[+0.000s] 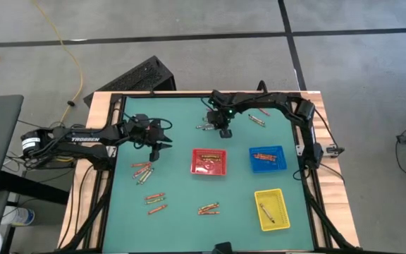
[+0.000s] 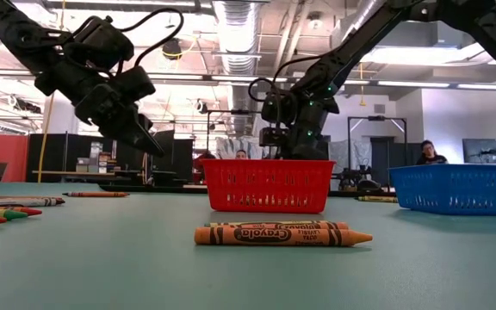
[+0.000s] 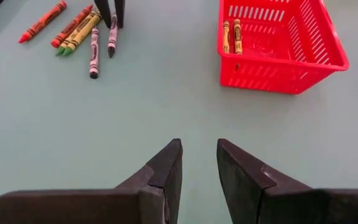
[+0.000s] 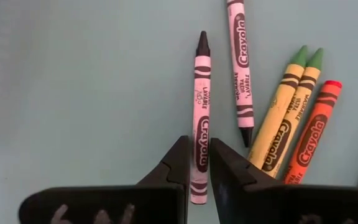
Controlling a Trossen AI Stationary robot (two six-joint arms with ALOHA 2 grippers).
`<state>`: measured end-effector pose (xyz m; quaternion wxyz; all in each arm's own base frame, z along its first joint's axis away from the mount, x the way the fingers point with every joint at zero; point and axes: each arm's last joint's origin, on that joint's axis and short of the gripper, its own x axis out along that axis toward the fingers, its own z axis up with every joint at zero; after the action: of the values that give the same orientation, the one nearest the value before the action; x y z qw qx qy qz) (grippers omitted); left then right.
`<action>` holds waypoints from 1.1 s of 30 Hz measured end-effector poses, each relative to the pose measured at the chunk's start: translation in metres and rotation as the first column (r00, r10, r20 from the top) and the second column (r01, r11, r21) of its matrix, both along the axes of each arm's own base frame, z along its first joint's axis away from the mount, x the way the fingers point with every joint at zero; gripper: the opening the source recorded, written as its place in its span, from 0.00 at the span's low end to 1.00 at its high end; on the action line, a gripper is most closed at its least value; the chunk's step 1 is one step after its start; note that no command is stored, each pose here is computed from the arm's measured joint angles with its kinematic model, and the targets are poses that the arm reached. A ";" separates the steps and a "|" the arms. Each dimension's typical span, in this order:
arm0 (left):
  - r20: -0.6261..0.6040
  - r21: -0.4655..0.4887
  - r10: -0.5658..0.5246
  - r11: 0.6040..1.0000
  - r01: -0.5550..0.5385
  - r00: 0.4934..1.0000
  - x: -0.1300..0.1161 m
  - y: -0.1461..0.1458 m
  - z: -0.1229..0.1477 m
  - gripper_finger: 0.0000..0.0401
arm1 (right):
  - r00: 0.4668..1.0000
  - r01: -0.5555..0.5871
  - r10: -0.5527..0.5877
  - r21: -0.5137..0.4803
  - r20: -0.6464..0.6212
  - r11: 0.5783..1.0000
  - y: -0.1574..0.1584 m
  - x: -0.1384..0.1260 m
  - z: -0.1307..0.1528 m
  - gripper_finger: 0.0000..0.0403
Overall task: Sort crayons
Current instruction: Put the black crayon into the yellow basket
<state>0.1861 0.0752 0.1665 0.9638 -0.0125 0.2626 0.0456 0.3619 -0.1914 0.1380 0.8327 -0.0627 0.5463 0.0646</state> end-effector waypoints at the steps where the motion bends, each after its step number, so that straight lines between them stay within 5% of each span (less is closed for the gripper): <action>1: 0.002 0.000 0.001 1.000 -0.001 1.000 0.000 0.000 0.000 0.22 | 1.000 0.012 -0.012 0.002 -0.007 1.000 0.000 -0.001 0.000 0.15; 10: 0.037 -0.071 0.049 0.996 -0.047 0.998 0.001 0.001 0.003 0.22 | 0.985 0.149 -0.148 0.012 -0.088 0.989 0.002 -0.005 -0.002 0.10; 19: 0.132 -0.180 0.074 0.982 -0.049 0.989 0.005 0.001 0.011 0.22 | 0.979 0.129 -0.122 0.028 -0.164 0.991 0.027 -0.003 0.002 0.01; 26: 0.130 -0.255 0.107 0.964 -0.071 0.986 0.006 -0.001 0.011 0.22 | 0.995 0.038 -0.036 0.024 -0.095 0.999 0.065 -0.010 0.035 0.00; 33: 0.187 -0.216 0.108 0.974 -0.066 0.976 0.010 -0.004 0.016 0.22 | 0.999 0.000 0.000 0.005 0.054 1.000 0.117 -0.061 0.076 0.00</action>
<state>0.1961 0.0716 0.1828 0.9755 -0.1296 0.1680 0.0586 0.3011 -0.0743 0.2139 0.8473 -0.0626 0.5234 0.0642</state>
